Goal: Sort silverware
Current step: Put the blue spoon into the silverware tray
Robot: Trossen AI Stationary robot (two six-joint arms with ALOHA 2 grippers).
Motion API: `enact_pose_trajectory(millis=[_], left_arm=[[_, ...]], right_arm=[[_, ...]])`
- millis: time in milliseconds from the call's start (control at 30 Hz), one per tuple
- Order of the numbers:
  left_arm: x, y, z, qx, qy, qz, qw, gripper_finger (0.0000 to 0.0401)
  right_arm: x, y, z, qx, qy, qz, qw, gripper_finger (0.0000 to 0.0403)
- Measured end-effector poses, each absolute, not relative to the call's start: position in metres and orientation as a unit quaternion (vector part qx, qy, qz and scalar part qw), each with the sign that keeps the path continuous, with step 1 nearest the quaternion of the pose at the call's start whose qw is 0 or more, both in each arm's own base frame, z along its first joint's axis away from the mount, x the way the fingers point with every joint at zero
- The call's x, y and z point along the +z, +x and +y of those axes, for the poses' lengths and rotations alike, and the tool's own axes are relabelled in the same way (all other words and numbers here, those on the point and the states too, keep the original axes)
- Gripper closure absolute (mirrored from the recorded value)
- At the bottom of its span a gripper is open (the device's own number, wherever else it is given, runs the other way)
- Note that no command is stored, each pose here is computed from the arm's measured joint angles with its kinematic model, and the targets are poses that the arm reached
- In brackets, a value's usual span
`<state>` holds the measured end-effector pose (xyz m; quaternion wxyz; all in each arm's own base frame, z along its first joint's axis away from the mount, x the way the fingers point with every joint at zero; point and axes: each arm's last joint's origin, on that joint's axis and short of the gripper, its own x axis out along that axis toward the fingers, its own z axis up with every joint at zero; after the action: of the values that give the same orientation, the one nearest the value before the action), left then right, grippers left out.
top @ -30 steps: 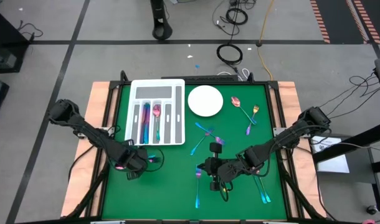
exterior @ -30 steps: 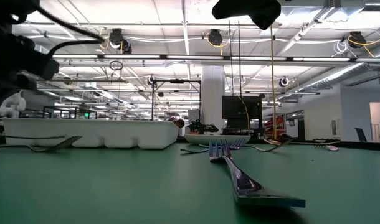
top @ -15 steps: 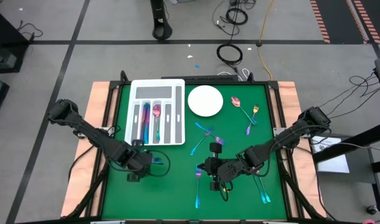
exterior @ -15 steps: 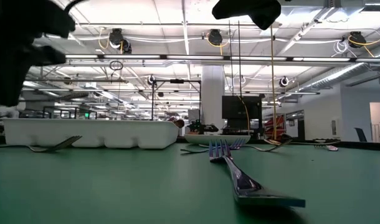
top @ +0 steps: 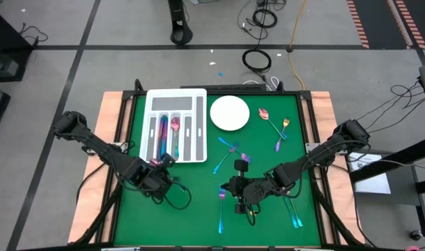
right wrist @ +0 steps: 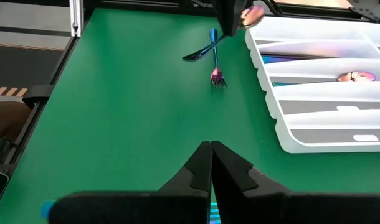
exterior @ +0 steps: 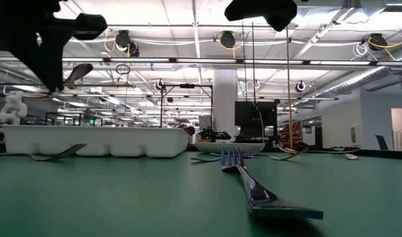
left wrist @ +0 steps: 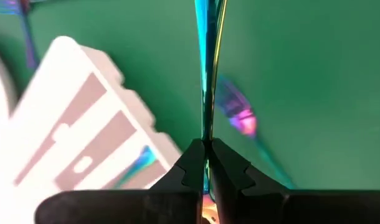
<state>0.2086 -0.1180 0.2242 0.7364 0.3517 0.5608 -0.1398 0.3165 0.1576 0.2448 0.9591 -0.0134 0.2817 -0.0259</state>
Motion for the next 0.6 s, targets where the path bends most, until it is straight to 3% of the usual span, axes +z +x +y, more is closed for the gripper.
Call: enact_pose_trajectory(millis=[300,600], left_arm=[[0.225,0.220,-0.095,-0.167,0.439,0.556,0.686,0.0386],[0.226,0.230,-0.062,-0.201,0.570,0.555,0.571,0.0386]], right_arm=[[0.245,0.318,0.153,-0.031,-0.016,0.282,0.959,0.0403],[0.244,0.327,0.134,-0.058,-0.014,0.284,0.957,0.0403]])
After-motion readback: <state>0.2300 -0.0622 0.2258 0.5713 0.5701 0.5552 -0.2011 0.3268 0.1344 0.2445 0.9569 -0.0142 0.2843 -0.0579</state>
